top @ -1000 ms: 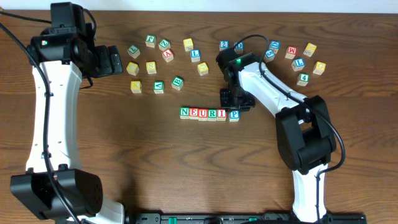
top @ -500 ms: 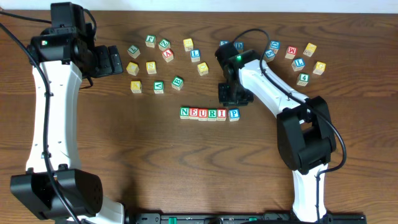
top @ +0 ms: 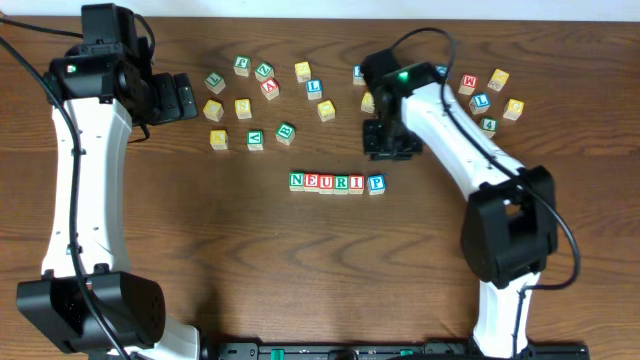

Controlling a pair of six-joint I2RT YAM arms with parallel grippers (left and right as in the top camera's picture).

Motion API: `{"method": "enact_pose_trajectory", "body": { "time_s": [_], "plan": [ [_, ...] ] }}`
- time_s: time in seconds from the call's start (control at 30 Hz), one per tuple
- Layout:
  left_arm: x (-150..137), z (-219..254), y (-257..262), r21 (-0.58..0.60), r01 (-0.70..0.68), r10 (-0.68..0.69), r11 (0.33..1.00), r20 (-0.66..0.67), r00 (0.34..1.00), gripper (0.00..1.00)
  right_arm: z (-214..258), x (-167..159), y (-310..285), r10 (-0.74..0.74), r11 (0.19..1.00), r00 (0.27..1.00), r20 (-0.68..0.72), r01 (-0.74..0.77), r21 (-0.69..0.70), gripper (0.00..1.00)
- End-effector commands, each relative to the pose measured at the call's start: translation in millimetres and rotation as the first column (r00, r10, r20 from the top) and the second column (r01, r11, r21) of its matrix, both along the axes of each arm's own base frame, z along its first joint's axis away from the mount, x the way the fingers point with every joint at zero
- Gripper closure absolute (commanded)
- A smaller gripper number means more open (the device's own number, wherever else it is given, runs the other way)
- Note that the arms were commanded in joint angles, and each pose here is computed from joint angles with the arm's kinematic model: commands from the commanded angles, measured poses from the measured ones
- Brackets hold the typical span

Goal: Spell out NEURIPS
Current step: 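Open the right gripper and push the P block left against I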

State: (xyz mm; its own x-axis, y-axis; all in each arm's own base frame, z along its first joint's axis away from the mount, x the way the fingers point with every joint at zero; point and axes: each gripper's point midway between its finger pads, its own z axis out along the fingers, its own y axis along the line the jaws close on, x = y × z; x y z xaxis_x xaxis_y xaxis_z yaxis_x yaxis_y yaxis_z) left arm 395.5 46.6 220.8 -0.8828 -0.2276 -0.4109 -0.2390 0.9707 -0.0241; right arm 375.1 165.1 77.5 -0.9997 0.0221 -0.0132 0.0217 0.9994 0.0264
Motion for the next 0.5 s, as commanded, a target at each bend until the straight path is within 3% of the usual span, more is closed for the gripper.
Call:
{"method": "enact_pose_trajectory", "body": {
  "time_s": [0.0,0.47],
  "plan": [
    [-1,7,3,0.016,0.004,-0.004,1.000,0.015,1.000,0.00,15,1,-15,-0.041,0.999,0.999,0.014,0.041,-0.006,0.70],
    [-1,7,3,0.016,0.004,-0.004,1.000,0.015,1.000,0.00,-36,-31,-20,-0.047,0.999,0.994,-0.100,0.047,-0.002,0.72]
  ]
}}
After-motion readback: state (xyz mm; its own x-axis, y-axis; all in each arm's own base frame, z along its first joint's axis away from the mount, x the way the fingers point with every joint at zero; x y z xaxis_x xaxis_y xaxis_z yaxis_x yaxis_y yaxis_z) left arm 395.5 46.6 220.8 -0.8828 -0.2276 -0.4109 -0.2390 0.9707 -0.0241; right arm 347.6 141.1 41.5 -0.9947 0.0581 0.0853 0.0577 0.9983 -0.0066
